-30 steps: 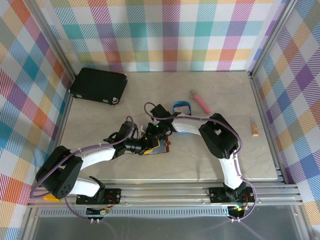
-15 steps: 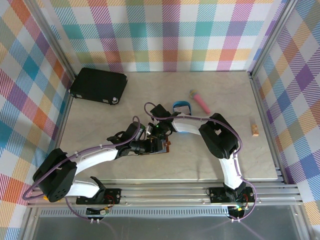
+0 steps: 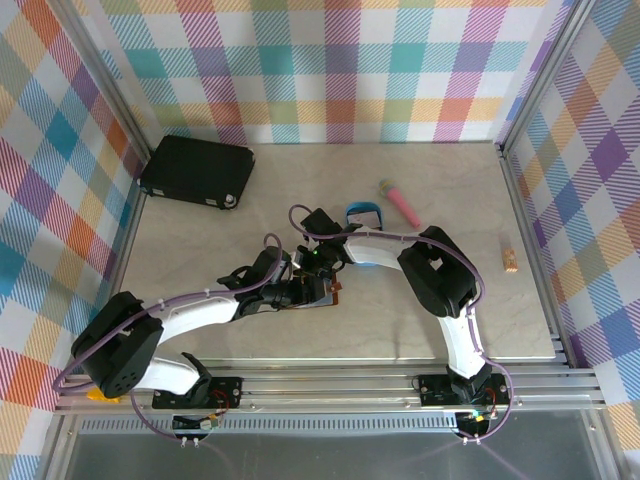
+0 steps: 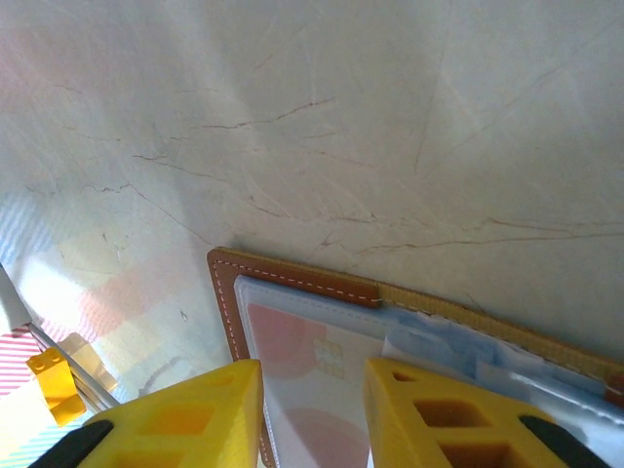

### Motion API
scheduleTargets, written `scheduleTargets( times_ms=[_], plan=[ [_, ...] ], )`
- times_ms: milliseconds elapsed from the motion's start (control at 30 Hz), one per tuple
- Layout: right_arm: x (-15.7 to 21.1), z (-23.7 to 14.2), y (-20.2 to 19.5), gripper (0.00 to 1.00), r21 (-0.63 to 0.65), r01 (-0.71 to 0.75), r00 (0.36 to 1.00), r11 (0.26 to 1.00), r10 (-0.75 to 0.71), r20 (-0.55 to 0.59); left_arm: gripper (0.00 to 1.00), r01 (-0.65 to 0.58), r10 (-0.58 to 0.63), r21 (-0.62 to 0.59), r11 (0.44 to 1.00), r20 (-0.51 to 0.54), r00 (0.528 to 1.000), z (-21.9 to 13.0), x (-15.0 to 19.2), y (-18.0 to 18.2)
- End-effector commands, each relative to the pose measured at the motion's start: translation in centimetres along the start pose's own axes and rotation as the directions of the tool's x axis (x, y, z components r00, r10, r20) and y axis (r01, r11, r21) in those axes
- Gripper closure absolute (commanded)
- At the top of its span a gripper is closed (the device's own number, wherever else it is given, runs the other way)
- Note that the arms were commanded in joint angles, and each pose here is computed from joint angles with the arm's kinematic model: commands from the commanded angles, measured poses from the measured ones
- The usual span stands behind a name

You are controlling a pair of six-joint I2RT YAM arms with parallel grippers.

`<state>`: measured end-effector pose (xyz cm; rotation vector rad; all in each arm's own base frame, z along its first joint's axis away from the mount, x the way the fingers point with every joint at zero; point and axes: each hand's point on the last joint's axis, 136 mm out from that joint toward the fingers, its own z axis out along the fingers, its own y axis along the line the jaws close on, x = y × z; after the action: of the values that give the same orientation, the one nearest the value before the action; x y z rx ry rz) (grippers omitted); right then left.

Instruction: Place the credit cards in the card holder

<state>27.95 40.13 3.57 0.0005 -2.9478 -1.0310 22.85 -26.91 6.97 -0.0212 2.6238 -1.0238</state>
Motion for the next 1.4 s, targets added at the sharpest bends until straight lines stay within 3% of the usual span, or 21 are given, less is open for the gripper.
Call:
scheduleTargets(
  times_ms=[0,433,1367],
  plan=[
    [0.2,-1.0,1.4,0.66,-0.019,0.042,0.999,0.999,-0.042,0.011,0.35,0.032,-0.038,-0.073,0.997,-0.074,0.997,1.1,2.2,2.7],
    [-0.5,-2.5,2.2,0.65,-0.021,0.063,0.997,0.998,-0.062,0.049,0.36,0.047,-0.059,-0.113,0.992,-0.103,0.993,2.0,3.3,4.5],
    [-4.1,-4.2,1.9,0.62,-0.035,-0.046,0.984,0.998,0.052,0.173,0.36,0.054,-0.078,-0.155,0.986,-0.15,0.986,2.5,5.3,6.8]
  ],
)
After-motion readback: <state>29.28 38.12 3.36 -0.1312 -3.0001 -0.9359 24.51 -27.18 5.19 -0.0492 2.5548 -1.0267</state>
